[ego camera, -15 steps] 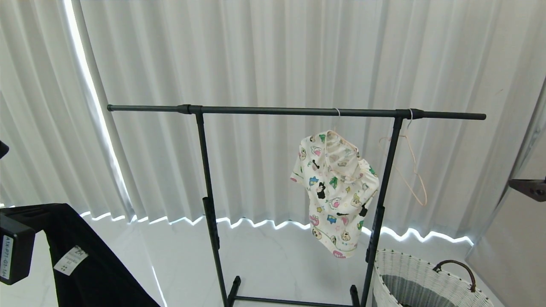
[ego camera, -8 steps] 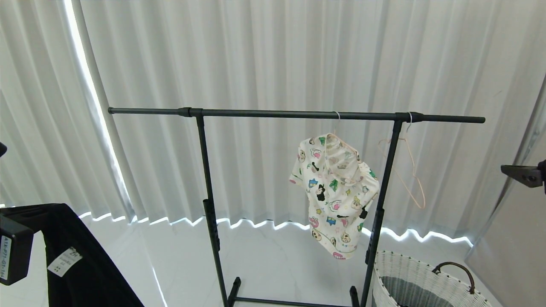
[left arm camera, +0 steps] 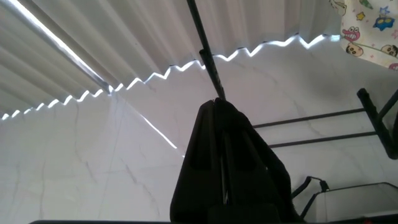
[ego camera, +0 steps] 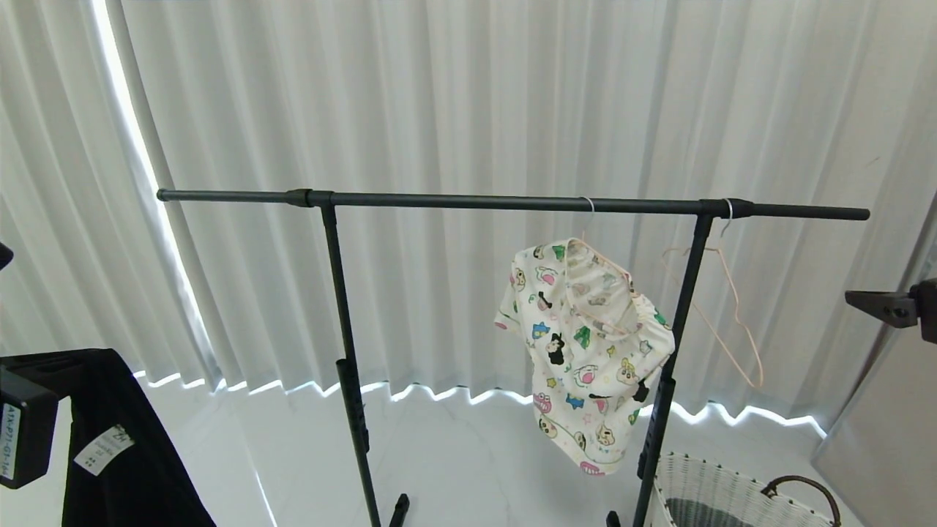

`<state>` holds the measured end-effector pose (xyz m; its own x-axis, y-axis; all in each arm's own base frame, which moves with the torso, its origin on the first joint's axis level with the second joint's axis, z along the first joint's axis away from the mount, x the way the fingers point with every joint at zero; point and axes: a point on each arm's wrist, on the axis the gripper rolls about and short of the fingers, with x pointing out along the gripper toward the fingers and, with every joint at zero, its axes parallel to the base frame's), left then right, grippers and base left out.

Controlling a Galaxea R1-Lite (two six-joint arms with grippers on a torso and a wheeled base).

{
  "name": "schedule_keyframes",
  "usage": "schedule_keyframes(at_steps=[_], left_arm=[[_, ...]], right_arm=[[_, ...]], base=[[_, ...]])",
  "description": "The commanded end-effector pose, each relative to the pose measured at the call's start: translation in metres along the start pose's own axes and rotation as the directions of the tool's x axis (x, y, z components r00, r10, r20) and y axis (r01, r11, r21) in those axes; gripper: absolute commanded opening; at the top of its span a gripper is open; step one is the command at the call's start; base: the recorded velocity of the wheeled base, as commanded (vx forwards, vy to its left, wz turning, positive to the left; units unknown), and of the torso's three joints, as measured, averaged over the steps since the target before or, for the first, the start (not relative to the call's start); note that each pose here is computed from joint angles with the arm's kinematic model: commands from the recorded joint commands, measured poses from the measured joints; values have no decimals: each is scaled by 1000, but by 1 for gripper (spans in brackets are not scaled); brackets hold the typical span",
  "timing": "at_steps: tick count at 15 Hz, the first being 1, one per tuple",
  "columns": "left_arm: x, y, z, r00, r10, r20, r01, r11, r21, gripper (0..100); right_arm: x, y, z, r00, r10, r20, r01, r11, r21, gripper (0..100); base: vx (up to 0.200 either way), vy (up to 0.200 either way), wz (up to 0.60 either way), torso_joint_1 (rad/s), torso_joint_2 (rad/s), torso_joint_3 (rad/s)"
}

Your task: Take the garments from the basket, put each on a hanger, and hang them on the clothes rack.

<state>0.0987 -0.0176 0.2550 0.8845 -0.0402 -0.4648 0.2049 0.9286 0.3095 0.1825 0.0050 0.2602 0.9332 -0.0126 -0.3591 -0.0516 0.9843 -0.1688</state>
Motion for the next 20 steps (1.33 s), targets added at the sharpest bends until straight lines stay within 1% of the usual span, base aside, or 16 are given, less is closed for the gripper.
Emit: schedule_keyframes(at_steps=[1,4,8,10,11,13,14,16,18,20], left_arm=[[0,0,0,1000,0,0,0,1000,0,0],[1,0,0,1000,-2,-1,2,1000,6,0],[1,0,1,1000,0,0,0,1000,5,0],[1,0,2,1000,3,4,-3,1000,4,0],[2,0,3,1000,4,16,-4,1000,2,0],[7,1,7,998,18,57,-18,1000,-5,0],[10,2,10,997,25,76,-25,1000,-9,0],[12,0,7,997,23,67,-22,1000,-7,0],[12,0,6,997,23,67,-22,1000,-7,0],[15,1,10,995,30,92,-29,1000,-12,0]], right_arm=[[2,-4,-5,1000,-9,-20,9,1000,8,100],[3,-7,-8,999,-10,-31,11,1000,16,100],[5,-6,-13,999,-4,-48,4,1000,19,100],[8,-5,-16,998,23,-62,-21,999,25,100],[11,-5,-19,997,25,-76,-23,999,33,100],[17,-4,-24,994,31,-107,-23,997,72,100],[26,-3,-27,990,36,-137,-22,994,107,100],[47,-3,-32,984,42,-175,-18,990,138,100],[66,-1,-46,976,45,-214,-14,989,145,100],[88,-2,-66,966,38,-257,6,986,168,100]], base=[[200,0,0,2,2,-7],[200,0,0,5,-1,4],[200,0,0,2,1,2],[200,0,0,5,5,2],[0,0,0,0,0,0],[0,0,0,0,0,0],[0,0,0,0,0,0],[0,0,0,0,0,0],[0,0,0,0,0,0],[0,0,0,0,0,0]])
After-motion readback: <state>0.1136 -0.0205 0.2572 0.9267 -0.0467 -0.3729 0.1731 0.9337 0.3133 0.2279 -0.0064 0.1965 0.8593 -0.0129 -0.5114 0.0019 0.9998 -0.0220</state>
